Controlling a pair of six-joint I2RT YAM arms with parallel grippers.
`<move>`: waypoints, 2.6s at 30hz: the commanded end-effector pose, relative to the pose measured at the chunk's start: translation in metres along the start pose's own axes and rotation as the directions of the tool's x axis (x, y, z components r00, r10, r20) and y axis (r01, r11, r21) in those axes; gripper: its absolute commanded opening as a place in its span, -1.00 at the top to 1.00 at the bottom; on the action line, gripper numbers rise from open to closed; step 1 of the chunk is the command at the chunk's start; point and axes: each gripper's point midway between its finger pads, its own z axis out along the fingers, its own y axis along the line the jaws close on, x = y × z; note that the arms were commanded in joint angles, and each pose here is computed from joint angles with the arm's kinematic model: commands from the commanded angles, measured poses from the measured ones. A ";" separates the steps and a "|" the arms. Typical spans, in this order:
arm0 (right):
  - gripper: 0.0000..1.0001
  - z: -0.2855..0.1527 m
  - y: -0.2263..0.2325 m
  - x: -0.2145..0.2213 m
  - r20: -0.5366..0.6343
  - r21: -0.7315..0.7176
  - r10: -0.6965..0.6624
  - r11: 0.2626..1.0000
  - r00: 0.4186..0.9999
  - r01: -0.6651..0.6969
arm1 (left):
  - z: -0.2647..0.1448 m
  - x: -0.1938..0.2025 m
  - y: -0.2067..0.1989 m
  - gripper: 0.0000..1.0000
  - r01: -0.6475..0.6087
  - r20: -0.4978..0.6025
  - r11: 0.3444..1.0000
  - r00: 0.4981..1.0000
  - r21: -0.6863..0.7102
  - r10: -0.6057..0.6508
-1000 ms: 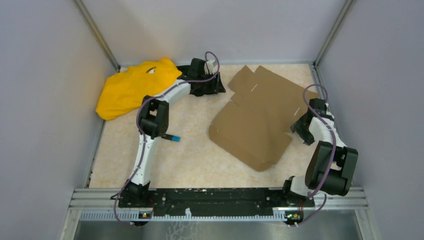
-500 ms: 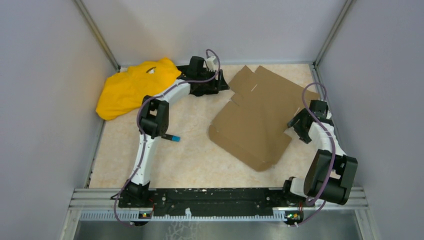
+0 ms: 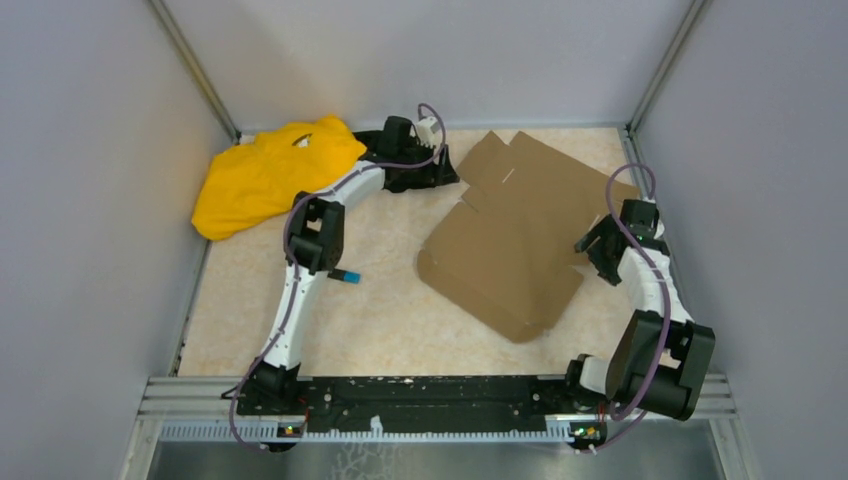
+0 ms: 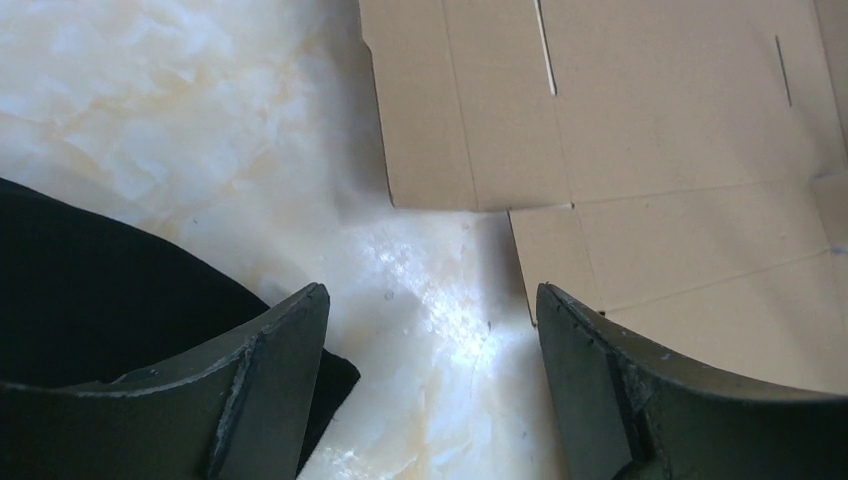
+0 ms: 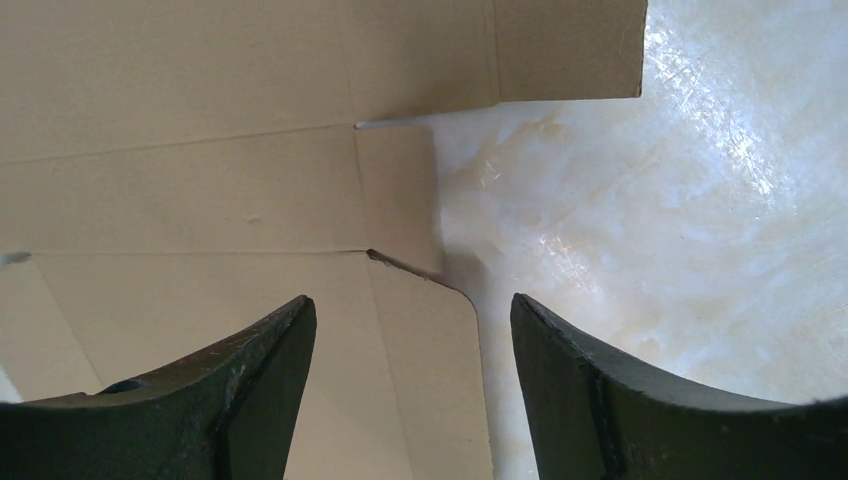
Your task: Fold the paper box
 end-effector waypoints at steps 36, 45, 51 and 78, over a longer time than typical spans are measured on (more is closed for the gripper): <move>0.01 0.026 0.015 -0.013 0.012 -0.052 0.060 0.997 0.998 -0.059 | 0.026 0.036 -0.069 -0.61 -0.037 -0.072 0.991 0.996 0.132 0.047; 0.32 0.031 0.014 -0.014 0.012 -0.046 0.054 0.998 0.998 -0.053 | 0.030 0.035 -0.073 0.06 -0.013 -0.073 0.990 0.997 0.139 0.023; 0.65 0.034 0.013 -0.014 0.011 -0.040 0.039 0.998 0.999 -0.039 | 0.030 0.035 -0.076 0.38 -0.006 -0.081 0.991 0.997 0.132 0.017; 1.00 0.042 0.086 0.010 -0.050 -0.111 -0.337 0.937 0.940 0.330 | -0.076 0.084 -0.066 0.63 -0.022 -0.139 0.965 0.990 -0.260 -0.015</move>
